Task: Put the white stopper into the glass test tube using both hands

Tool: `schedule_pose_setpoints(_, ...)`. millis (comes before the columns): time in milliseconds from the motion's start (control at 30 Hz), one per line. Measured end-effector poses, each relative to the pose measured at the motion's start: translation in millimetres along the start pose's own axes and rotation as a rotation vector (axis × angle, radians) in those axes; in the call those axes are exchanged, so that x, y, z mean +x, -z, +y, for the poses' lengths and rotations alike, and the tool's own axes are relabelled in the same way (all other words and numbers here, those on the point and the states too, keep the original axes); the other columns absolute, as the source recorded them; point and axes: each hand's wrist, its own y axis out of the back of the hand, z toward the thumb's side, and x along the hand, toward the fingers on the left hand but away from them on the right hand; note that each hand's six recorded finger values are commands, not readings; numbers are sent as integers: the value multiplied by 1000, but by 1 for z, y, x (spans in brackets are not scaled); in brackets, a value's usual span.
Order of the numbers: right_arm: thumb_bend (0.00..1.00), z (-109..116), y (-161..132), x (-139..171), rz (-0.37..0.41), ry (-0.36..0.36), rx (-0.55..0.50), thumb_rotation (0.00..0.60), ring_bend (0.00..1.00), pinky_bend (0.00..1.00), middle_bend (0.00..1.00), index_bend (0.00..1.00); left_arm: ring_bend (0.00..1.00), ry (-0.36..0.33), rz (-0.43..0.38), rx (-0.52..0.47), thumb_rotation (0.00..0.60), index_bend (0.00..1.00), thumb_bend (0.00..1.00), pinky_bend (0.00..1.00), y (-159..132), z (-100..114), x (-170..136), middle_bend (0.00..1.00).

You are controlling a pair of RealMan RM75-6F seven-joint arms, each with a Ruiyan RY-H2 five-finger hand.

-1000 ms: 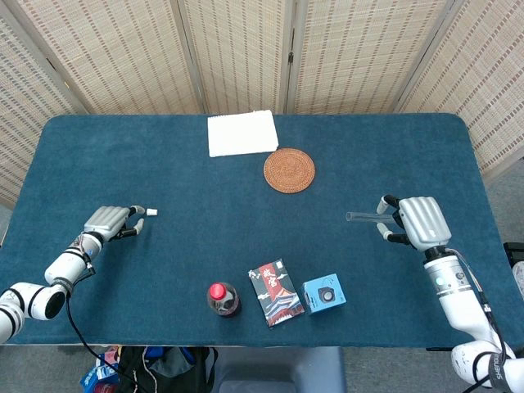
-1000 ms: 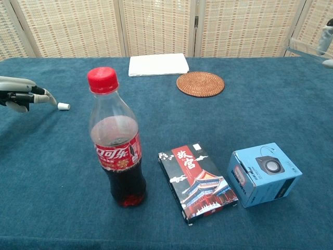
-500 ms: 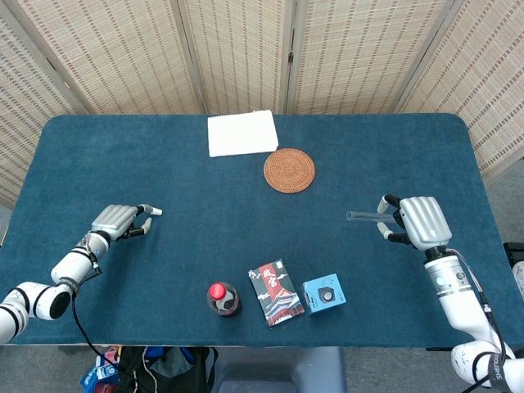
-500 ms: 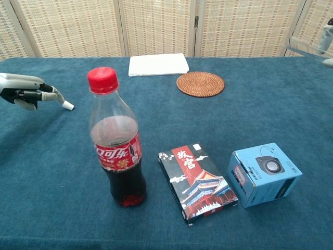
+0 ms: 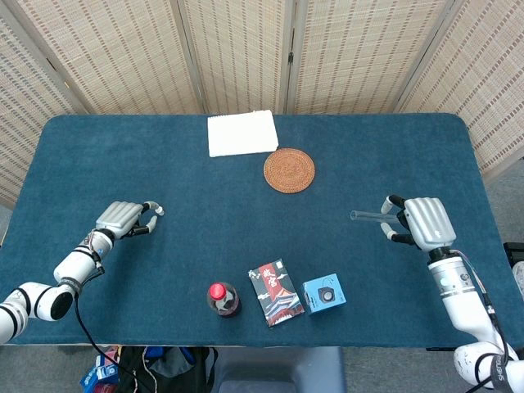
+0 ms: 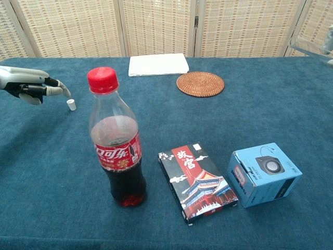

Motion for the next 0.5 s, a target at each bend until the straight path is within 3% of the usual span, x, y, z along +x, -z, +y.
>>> schedule_pose_setpoints(100,653,1,0,0,1,4,-1,600,1000,1000,1000,855,921,-34,-1,-10,77,153,497,983,0,7,-3,954)
schedule_pose_setpoints(200,653,2,0,1,3,8,-3,600,1000,1000,1000,855,767,-75,-3,-18,217,151,492,880,1,15,-6,801)
schedule_pose_setpoints(300,653,4,-1,1,6,13,-6,600,1000,1000,1000,855,512,-145,-11,-28,473,155,466,582,2,28,-11,542)
schedule_pose_setpoints(367,653,4,-1,2,7,15,-8,600,1000,1000,1000,855,322,-175,-21,-27,585,163,430,384,1,33,-13,347)
schedule_pose_setpoints(500,654,5,-1,3,7,21,-9,600,1000,1000,1000,855,76,-221,-45,-21,600,191,373,43,-1,39,-13,95)
